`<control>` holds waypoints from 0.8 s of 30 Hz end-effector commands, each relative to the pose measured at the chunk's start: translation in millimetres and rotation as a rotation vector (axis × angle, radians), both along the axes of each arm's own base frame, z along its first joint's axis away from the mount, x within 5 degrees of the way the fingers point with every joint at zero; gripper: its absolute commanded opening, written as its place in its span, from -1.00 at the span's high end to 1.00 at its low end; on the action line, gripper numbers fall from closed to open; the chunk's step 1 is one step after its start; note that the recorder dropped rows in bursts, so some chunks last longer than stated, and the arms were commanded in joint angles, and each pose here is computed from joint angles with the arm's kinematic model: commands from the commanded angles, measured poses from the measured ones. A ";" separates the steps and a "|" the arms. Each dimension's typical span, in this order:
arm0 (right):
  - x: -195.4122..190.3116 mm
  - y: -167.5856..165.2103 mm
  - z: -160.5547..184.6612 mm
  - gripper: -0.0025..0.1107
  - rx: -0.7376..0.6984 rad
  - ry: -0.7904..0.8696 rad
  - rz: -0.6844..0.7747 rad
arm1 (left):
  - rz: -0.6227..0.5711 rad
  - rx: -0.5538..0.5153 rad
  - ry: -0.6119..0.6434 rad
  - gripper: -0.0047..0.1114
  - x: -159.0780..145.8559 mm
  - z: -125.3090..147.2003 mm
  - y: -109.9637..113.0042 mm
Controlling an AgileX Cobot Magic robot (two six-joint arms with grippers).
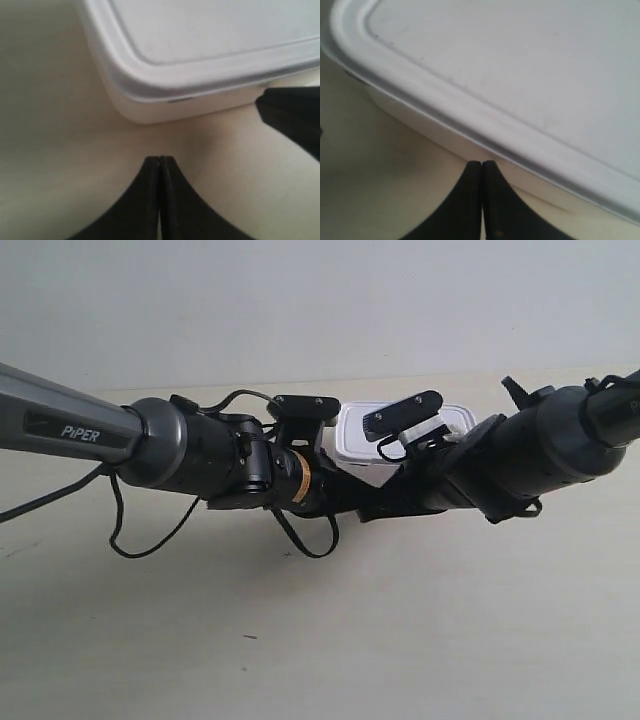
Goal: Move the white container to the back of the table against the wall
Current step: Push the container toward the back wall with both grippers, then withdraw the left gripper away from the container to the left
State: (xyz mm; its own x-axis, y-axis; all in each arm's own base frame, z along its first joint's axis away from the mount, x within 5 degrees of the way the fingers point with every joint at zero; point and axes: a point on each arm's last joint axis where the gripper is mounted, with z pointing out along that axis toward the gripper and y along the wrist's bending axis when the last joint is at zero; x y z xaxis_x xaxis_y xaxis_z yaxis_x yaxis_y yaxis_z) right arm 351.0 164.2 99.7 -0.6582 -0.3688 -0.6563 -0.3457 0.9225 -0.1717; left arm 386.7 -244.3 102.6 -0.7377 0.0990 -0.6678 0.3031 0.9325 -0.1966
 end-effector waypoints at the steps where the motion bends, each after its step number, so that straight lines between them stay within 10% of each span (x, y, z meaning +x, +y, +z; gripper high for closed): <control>1: 11.4 3.2 4.3 0.96 -0.027 -0.035 -0.008 | 0.003 0.027 -0.011 0.92 -10.7 17.1 9.5; 13: 28.2 4.6 4.1 0.96 -0.076 -0.080 -0.053 | -0.149 -0.245 0.007 0.92 -99.5 50.9 36.4; 24: 49.9 10.1 -0.4 0.96 -0.113 -0.095 -0.075 | -0.202 -0.414 -0.137 0.92 -223.2 100.3 108.4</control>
